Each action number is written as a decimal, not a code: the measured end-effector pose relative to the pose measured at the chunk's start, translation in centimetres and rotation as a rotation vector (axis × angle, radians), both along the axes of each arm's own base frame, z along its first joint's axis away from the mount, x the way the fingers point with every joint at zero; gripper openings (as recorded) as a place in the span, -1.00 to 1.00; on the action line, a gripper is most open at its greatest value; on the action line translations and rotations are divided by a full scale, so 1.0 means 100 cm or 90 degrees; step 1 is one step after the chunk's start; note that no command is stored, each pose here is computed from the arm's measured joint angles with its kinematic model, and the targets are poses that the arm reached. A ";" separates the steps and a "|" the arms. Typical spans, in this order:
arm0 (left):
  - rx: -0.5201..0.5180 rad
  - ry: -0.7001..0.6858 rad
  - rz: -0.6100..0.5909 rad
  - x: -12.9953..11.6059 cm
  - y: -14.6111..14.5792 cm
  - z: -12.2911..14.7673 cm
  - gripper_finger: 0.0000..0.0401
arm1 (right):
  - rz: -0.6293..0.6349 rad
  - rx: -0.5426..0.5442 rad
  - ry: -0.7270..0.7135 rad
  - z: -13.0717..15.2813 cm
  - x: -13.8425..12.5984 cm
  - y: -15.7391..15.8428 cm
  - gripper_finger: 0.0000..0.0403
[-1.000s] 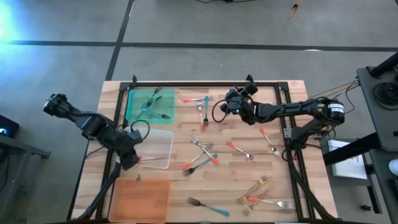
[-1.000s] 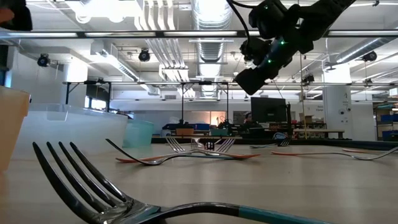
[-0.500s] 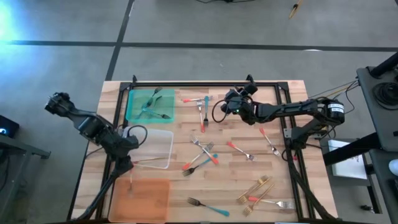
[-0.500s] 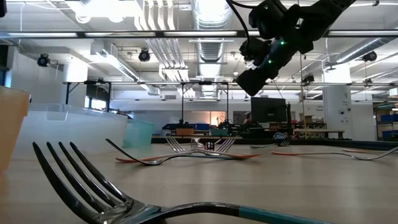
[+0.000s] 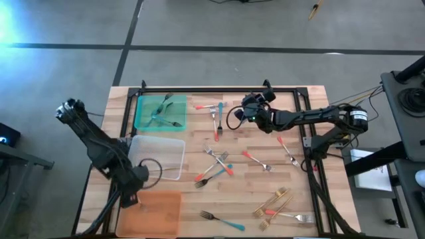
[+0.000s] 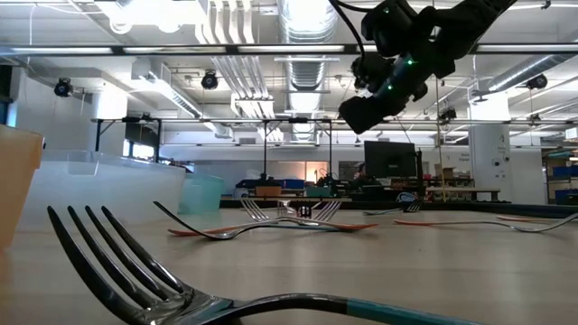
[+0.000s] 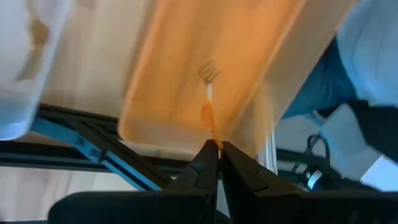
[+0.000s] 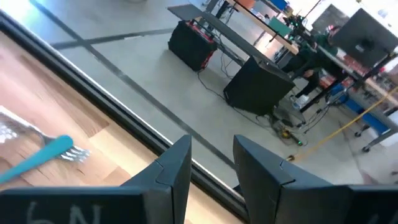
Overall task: Sort silverware by color (type)
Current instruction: Put the orange fork into the orange bin
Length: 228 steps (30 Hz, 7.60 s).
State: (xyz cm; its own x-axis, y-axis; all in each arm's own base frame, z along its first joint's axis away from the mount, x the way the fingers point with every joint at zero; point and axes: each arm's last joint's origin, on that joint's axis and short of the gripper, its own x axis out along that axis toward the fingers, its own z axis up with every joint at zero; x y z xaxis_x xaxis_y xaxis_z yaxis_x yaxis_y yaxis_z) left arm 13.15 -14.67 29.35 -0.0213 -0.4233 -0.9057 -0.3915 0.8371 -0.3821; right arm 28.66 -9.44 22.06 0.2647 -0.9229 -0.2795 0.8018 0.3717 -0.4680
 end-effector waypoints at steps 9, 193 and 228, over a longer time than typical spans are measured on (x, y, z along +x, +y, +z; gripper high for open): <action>-0.007 0.065 -0.072 -0.006 -0.033 -0.016 -1.00 | -0.040 0.038 -0.132 0.000 0.000 0.000 -0.45; 0.454 -0.808 -0.068 0.142 0.115 -0.063 -0.09 | 0.223 0.894 0.235 -0.067 -0.031 0.090 -0.40; 0.454 -0.790 -0.076 0.148 0.114 -0.070 -0.09 | 0.155 0.756 0.256 -0.049 0.006 0.094 -0.95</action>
State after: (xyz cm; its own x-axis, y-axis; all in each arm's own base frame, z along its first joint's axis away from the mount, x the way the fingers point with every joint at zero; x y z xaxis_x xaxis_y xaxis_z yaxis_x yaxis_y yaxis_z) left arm 27.96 -3.26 22.39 0.9231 0.0688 -0.3784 -0.0373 0.9953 0.0898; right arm 29.29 -0.02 17.19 0.0962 0.0079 -0.9953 0.5336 0.8437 0.0583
